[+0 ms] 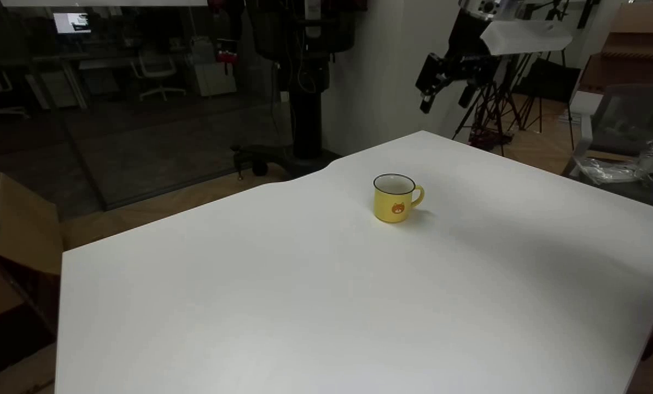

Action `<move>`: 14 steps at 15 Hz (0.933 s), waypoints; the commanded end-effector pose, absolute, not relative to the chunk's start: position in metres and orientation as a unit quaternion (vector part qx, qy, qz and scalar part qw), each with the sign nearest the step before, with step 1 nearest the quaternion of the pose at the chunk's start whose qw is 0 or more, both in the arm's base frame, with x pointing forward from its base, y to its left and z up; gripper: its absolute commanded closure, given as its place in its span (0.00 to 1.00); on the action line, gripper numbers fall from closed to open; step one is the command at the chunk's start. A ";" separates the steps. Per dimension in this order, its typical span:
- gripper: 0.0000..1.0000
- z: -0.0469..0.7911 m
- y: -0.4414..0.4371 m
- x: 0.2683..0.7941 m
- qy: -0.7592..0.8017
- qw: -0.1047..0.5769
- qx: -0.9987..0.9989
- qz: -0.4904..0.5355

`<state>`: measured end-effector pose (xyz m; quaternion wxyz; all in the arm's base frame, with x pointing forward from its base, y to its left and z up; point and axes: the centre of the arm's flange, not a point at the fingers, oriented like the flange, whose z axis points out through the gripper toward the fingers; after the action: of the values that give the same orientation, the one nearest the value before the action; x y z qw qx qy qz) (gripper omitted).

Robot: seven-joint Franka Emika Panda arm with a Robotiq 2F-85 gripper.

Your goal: Place the mug at the center of the table

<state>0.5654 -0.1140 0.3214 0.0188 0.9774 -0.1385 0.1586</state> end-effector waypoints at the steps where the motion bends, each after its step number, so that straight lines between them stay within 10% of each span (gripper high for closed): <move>1: 0.00 0.317 -0.116 0.569 -0.142 0.020 0.977 0.157; 14: 0.00 0.259 -0.076 0.598 0.028 0.039 0.999 -0.007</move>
<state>0.5979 -0.0756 0.2592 0.0390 0.9988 0.0283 -0.0070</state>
